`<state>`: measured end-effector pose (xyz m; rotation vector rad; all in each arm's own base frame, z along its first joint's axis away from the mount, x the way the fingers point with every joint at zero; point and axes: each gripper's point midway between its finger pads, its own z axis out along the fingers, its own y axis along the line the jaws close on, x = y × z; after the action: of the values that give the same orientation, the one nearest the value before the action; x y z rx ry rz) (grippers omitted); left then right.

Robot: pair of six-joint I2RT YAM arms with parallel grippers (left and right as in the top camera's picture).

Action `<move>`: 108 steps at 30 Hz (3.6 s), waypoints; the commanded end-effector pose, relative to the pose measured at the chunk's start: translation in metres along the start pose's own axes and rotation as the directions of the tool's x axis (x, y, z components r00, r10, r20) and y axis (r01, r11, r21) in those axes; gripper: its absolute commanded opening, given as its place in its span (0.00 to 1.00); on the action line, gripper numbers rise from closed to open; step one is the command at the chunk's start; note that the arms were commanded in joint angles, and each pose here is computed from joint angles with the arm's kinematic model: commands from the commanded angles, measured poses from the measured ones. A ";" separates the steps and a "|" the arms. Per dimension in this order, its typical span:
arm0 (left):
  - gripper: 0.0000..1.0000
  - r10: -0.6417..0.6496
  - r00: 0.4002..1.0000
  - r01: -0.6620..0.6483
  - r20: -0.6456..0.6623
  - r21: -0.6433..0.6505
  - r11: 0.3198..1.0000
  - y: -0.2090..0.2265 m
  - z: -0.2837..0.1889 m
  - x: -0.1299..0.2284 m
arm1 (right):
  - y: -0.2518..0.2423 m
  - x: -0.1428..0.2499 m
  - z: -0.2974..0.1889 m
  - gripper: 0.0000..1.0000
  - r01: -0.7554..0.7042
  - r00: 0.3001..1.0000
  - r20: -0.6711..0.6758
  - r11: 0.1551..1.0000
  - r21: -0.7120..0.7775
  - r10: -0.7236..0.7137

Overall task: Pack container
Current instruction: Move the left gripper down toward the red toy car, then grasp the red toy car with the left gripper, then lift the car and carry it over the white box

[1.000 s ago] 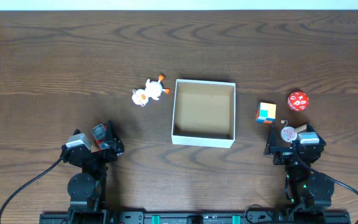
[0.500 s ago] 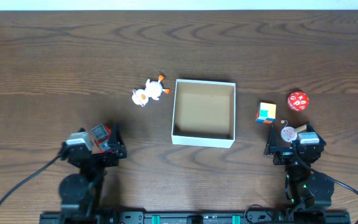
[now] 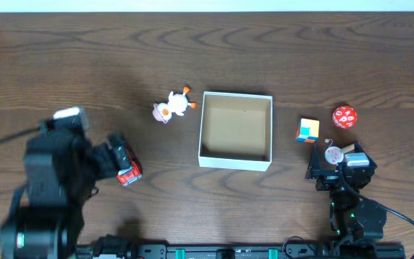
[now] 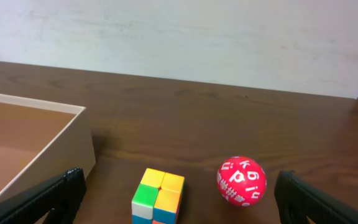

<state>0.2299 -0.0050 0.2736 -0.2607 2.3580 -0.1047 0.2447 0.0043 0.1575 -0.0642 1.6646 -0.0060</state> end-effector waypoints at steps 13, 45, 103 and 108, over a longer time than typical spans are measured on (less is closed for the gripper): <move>0.98 -0.029 0.897 0.023 -0.441 -0.018 1.000 -0.011 0.097 0.041 | 0.003 0.001 0.000 0.99 0.010 1.000 0.000 1.000 -0.011 -0.010; 0.98 -0.378 0.831 0.246 -0.409 -0.340 0.908 0.057 0.154 0.095 | 0.003 0.001 0.000 0.99 0.010 1.000 0.000 1.000 -0.011 -0.010; 0.46 -0.331 0.856 0.217 -0.397 -0.305 0.927 0.064 0.192 0.117 | 0.003 0.001 0.000 0.99 0.010 1.000 0.000 1.000 -0.011 -0.010; 0.46 -0.320 0.894 0.240 -0.314 -0.267 0.933 0.059 0.170 0.096 | 0.003 0.001 0.000 0.99 0.010 1.000 0.000 1.000 -0.011 -0.010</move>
<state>0.2705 0.0297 0.0611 -0.7627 2.7339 -0.0208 0.2447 0.0044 0.1575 -0.0645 1.6646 -0.0057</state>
